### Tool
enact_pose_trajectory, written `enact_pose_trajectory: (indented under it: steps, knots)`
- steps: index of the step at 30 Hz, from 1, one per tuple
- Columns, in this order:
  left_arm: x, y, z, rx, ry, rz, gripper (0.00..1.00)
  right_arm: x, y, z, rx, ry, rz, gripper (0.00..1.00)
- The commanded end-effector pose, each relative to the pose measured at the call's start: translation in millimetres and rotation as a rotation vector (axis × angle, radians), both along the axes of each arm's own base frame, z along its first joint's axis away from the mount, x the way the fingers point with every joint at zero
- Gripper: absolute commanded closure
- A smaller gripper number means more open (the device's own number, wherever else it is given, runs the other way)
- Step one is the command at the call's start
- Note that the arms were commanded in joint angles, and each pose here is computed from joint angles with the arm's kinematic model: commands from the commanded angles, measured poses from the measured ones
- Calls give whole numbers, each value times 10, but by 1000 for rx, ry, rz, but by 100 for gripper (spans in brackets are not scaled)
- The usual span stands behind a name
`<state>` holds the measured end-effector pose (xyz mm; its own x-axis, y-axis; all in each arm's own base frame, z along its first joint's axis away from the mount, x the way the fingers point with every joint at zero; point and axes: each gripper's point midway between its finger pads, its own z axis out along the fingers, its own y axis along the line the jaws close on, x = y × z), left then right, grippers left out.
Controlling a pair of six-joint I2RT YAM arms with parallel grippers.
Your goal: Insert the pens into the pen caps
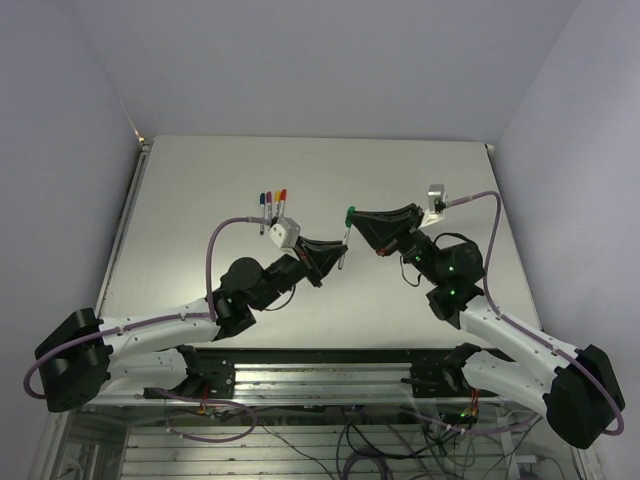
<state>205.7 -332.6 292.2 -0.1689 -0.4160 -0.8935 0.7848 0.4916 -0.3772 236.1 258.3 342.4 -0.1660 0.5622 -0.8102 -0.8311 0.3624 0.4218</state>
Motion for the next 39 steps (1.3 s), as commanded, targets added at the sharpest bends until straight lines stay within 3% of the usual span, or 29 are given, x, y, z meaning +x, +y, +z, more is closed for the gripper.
enact_pose_trajectory:
  steps: [1,20,33,34,36,39]
  knots:
    - [110,200,886,-245,-138,99,93,-83,177,-545,-124,135,74,100]
    - [376,484,1427,-327,-225,212,93,-192,376,-1381,-392,284,-24,100]
    - [417,583,1313,-300,-189,219,93,-119,433,-1365,-428,261,-72,100]
    - [417,568,1256,-290,-173,212,93,-91,424,-1310,-424,249,-90,98]
    - [434,559,1105,-260,-137,215,93,-52,409,-1146,-406,207,-114,84]
    - [511,616,802,-183,-68,268,93,-7,327,-887,-363,158,-165,80]
